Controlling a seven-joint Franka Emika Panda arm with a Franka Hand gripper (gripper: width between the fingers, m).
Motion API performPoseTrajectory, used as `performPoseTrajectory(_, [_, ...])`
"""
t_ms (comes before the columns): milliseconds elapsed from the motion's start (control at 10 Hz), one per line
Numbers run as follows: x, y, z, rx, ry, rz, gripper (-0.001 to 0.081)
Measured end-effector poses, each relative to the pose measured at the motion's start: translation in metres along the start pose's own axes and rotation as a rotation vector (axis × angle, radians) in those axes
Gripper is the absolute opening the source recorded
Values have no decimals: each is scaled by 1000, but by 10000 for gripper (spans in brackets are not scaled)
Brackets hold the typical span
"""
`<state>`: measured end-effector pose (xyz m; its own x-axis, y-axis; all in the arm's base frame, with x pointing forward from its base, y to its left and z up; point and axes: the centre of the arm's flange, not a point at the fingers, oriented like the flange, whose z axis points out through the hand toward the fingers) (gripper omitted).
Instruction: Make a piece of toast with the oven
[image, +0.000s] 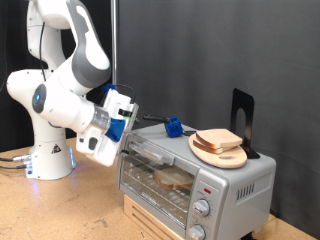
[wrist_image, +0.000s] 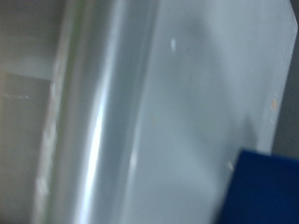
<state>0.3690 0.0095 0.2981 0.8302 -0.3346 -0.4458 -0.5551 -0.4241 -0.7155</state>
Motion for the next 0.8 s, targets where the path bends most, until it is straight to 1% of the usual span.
performPoseTrajectory(100, [-1,4,-6,-38,6,21,808])
performPoseTrajectory(200, [-1,9,-14,-64,19,47,808])
performPoseTrajectory(300, [1,13,-27,-65,39,70,808])
performPoseTrajectory(500, [4,20,-55,-30,61,106,808])
performPoseTrajectory(600, [7,20,-71,-12,84,124,808])
performPoseTrajectory(700, [7,20,-79,-4,99,136,808])
performPoseTrajectory(800, [7,20,-77,-6,95,135,808])
